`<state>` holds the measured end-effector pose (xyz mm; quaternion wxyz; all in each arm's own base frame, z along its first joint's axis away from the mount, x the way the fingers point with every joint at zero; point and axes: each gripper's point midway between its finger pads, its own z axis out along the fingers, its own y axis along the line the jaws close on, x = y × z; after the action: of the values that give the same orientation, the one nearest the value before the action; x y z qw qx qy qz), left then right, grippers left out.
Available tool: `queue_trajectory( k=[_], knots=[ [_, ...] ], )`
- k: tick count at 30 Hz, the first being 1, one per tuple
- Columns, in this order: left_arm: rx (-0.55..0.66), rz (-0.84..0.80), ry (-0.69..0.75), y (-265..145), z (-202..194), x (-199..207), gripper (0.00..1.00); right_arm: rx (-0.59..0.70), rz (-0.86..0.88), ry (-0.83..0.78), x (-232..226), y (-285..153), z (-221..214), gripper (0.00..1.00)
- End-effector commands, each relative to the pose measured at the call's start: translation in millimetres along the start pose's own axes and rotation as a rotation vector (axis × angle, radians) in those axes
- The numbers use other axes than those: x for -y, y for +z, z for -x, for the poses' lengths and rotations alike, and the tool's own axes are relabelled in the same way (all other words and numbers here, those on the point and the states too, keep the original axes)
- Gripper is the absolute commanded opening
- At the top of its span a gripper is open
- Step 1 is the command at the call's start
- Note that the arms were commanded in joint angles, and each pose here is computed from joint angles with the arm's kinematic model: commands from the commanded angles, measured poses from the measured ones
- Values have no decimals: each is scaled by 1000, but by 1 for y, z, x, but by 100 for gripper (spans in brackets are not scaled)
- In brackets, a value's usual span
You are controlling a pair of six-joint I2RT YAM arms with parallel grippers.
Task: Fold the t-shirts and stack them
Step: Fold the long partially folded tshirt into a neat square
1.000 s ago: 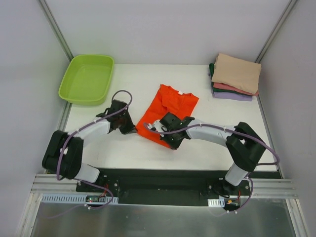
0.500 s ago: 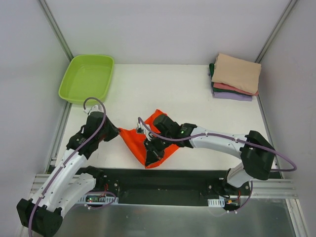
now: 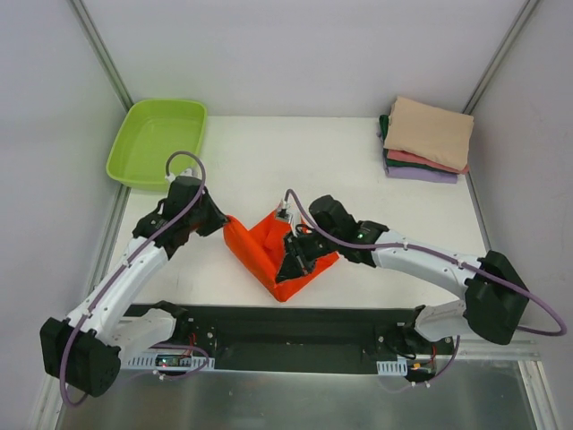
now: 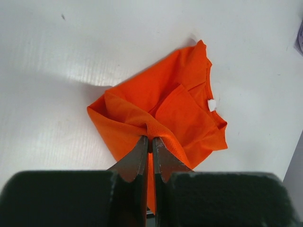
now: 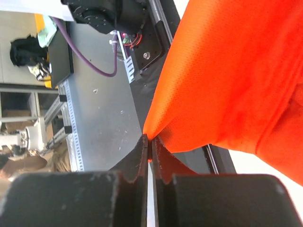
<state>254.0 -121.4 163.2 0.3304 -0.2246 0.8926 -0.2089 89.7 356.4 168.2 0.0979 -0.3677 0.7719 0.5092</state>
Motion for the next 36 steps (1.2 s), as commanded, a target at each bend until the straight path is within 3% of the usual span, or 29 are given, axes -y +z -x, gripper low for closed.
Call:
queue_trajectory(
  k=[1,16,36],
  knots=[
    [31,-131,22,10,26,45,0,83,4,35,1,-18,5,1],
    [-35,-191,140,67,34,132,0,307,-169,166,66,-75,12,0],
    [-155,-228,218,168,14,209,0,508,-341,395,150,-143,-1,1]
  ],
)
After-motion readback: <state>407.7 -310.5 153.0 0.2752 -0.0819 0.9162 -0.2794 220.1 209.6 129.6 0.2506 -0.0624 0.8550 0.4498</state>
